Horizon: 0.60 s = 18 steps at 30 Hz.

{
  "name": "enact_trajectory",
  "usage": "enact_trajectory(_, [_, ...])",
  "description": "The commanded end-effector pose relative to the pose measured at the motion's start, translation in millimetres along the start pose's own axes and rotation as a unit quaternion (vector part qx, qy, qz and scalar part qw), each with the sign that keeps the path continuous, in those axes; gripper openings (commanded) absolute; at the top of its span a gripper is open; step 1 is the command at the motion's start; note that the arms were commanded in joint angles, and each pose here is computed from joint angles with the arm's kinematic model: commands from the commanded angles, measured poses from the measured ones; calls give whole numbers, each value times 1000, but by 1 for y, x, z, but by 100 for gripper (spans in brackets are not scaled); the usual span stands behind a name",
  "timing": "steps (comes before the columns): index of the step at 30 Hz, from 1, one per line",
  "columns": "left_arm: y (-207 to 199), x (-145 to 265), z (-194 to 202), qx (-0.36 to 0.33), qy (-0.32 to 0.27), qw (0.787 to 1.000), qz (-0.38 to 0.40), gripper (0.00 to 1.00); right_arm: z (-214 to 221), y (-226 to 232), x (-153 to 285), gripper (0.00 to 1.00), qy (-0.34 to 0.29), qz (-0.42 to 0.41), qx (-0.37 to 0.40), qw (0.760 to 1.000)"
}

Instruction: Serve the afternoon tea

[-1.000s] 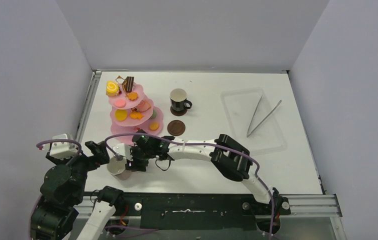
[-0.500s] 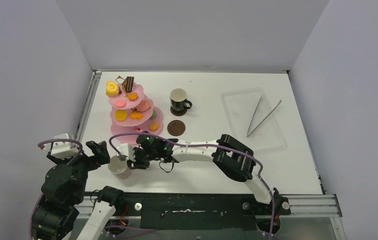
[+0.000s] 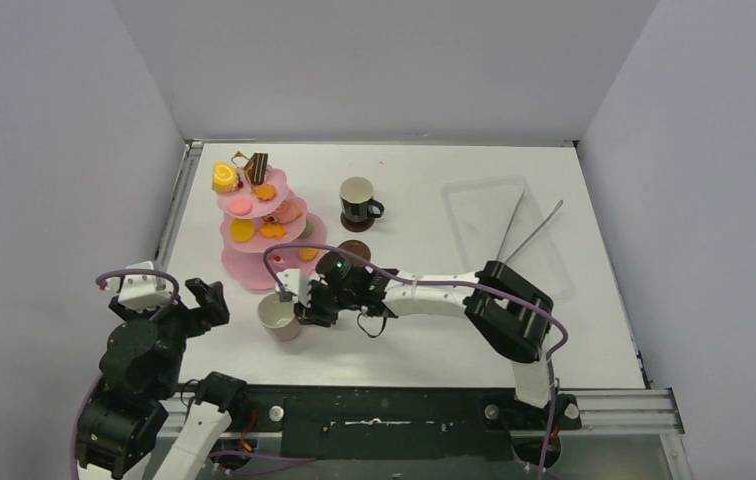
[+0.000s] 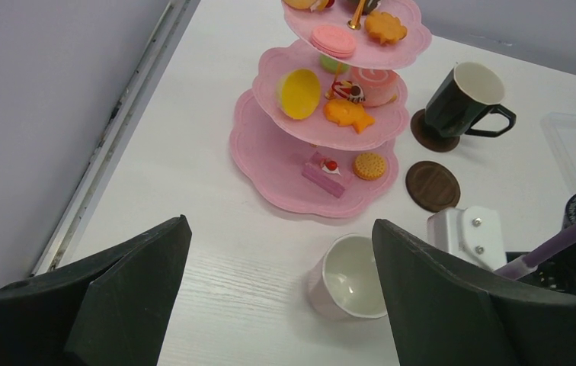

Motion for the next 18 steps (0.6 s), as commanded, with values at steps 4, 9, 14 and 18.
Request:
enact_trajectory(4, [-17,-17,-2,3,-2,999,43,88,-49,-39,82,0,-120,92,-5,988])
enact_trajectory(9, [-25,-30,8,-8,22,998,54,88,-45,-64,121,0,-140,147,-31,979])
enact_trajectory(14, [-33,-41,19,-23,34,997,70,88,-40,-89,151,0,-164,203,-72,963])
enact_trajectory(18, [-39,-50,28,-38,50,994,87,88,-34,-107,162,0,-169,245,-104,949])
Point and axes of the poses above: each gripper's point midway between its finger pads, its own x axis back along the fingers, its own y axis along the line the jaws close on, z = x × y, the point moved 7 cm from there along x, back along the fingers, and after that the axes turned 13 degrees about -x, right-handed, at the moved point
